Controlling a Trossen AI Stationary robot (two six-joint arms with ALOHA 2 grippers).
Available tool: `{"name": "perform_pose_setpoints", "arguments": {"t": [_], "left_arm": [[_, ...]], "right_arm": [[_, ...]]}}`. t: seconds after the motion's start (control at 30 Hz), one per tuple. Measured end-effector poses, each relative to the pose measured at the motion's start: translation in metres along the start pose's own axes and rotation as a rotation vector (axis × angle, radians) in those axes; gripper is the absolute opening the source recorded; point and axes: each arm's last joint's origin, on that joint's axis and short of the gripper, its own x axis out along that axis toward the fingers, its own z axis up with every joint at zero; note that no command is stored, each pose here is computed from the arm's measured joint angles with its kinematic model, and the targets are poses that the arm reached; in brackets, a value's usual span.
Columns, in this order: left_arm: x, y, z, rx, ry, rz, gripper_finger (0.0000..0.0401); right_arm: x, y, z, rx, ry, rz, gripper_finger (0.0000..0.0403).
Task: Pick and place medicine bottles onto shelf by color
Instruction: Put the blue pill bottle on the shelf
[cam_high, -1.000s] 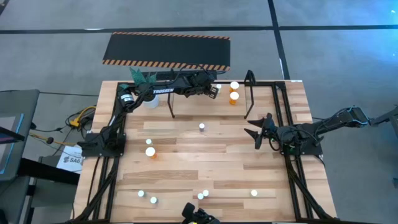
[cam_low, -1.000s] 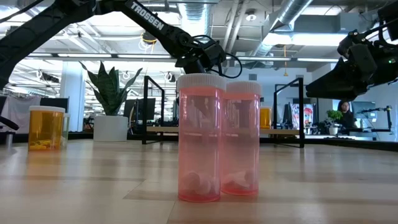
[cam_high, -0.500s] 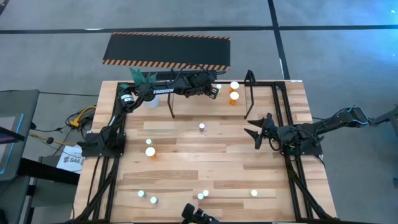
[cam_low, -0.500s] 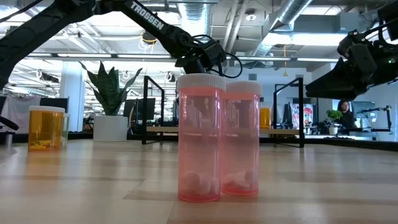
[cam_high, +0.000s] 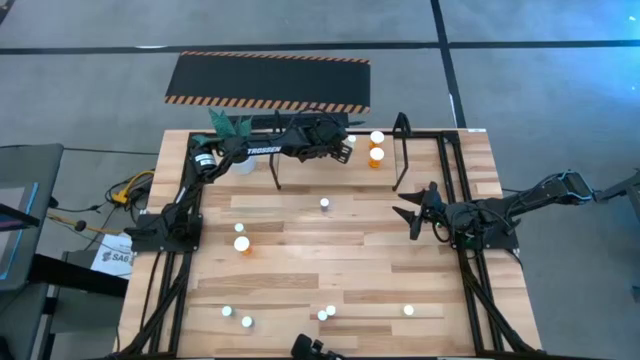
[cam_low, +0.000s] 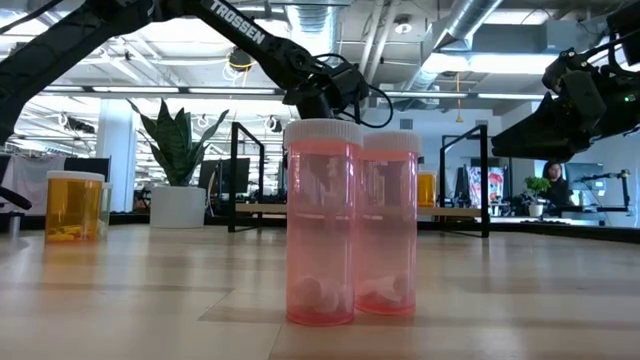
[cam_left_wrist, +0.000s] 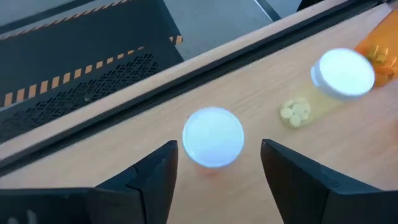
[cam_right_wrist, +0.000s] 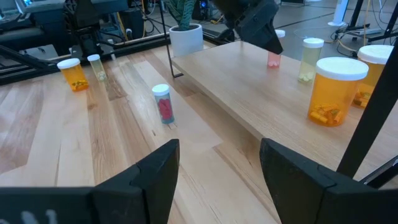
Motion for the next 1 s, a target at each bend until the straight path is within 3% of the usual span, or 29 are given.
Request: {"name": "perform_pose_setpoints", "arguments": {"t": [0.37,0.57,0.67,0.83,1.0], "left_arm": [[-0.017,0.001,0.004,-0.004,0.042,-0.045,0.0225],[-0.033,0.001,0.001,-0.003,0.158,-0.123,0.0225],[-0.043,0.001,-0.004,-0.042,0.268,-0.178,0.0225],[-0.059,-0.011,-0.023,-0.076,0.401,-0.177,0.0225],[-0.075,-0.032,-0.042,-0.037,0.406,-0.143,0.0225]], "right_arm": [[0.000,0.000,0.000,-0.001,0.002,-0.001,0.0244],[0.000,0.000,-0.001,-0.005,0.006,-0.002,0.0244],[0.000,-0.001,-0.002,-0.012,0.014,-0.005,0.0244],[0.000,-0.001,-0.002,-0.013,0.016,-0.005,0.0244],[0.000,-0.001,-0.002,-0.014,0.016,-0.006,0.0244]]}}
